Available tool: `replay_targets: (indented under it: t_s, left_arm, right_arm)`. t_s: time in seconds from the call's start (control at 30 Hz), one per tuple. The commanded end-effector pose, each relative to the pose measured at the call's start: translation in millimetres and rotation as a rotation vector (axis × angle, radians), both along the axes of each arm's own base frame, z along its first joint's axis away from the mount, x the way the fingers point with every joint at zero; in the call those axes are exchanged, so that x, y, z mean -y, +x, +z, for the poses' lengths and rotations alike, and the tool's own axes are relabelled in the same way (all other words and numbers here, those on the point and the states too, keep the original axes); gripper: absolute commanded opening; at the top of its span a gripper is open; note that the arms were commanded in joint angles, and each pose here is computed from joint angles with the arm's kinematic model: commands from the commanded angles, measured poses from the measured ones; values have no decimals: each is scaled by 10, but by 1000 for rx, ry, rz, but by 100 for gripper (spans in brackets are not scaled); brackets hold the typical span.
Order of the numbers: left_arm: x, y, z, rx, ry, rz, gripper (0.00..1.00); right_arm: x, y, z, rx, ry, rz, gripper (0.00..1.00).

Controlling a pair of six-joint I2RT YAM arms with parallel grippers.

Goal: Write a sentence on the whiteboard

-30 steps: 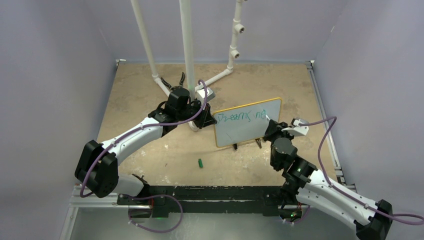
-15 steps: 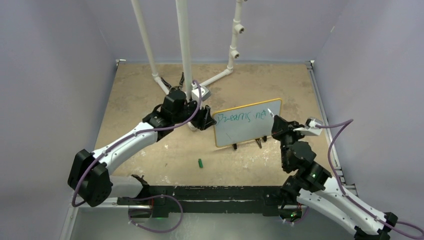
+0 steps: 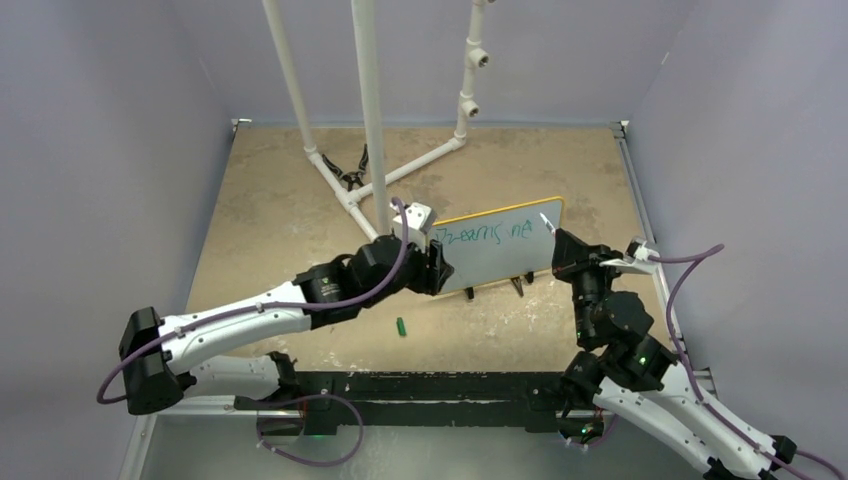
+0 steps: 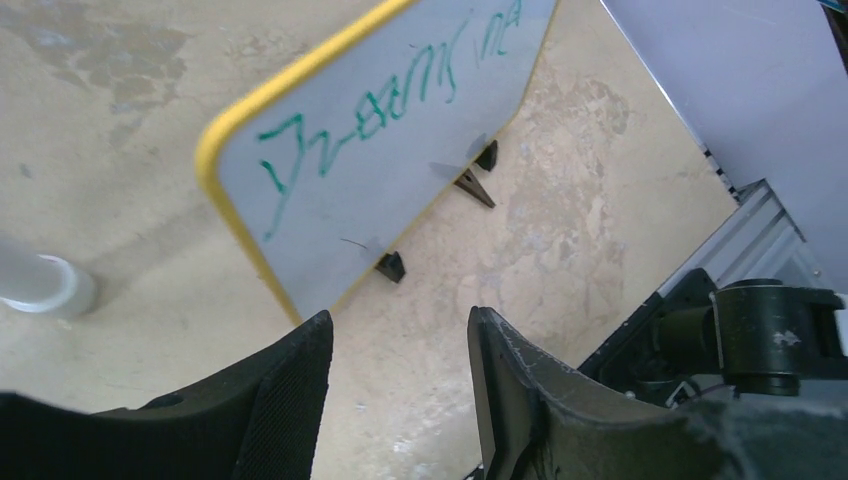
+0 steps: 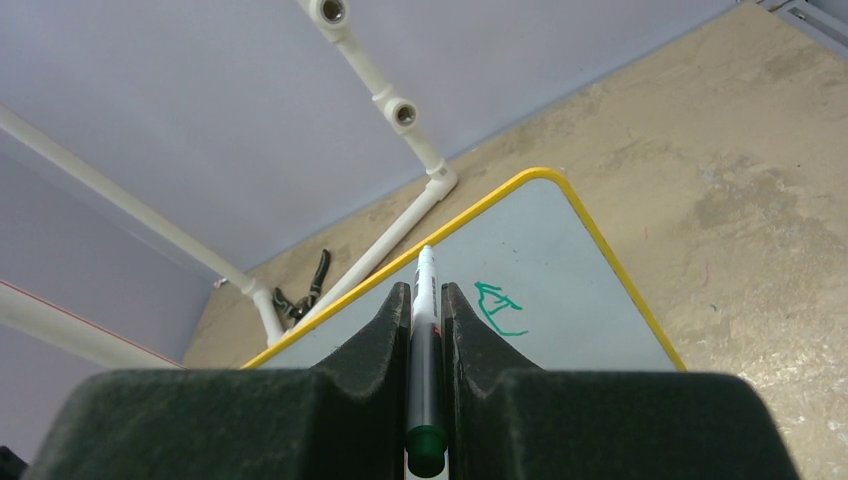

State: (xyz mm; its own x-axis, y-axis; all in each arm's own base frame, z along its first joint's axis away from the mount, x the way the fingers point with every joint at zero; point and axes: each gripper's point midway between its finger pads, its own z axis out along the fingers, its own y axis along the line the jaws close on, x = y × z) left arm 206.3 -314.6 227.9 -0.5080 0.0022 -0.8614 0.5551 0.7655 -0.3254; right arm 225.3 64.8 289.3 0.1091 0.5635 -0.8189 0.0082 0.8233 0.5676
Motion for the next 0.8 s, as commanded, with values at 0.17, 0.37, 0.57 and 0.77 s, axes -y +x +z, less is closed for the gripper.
replay_targets:
  t_s: [0.17, 0.37, 0.57, 0.77]
  left_arm:
    - [748, -336, -598, -169, -103, 110, 50]
    - [938, -219, -1060, -198, -93, 207, 51]
    - [992, -75, -1406, -189, -51, 302, 52]
    - [1026, 13, -1687, -173, 13, 346, 49]
  right_arm:
    - [78, -89, 192, 63, 66, 14, 0]
    - [173, -174, 243, 92, 105, 15, 0]
    - [238, -223, 247, 112, 131, 10, 0]
    - [253, -236, 252, 118, 138, 11, 0]
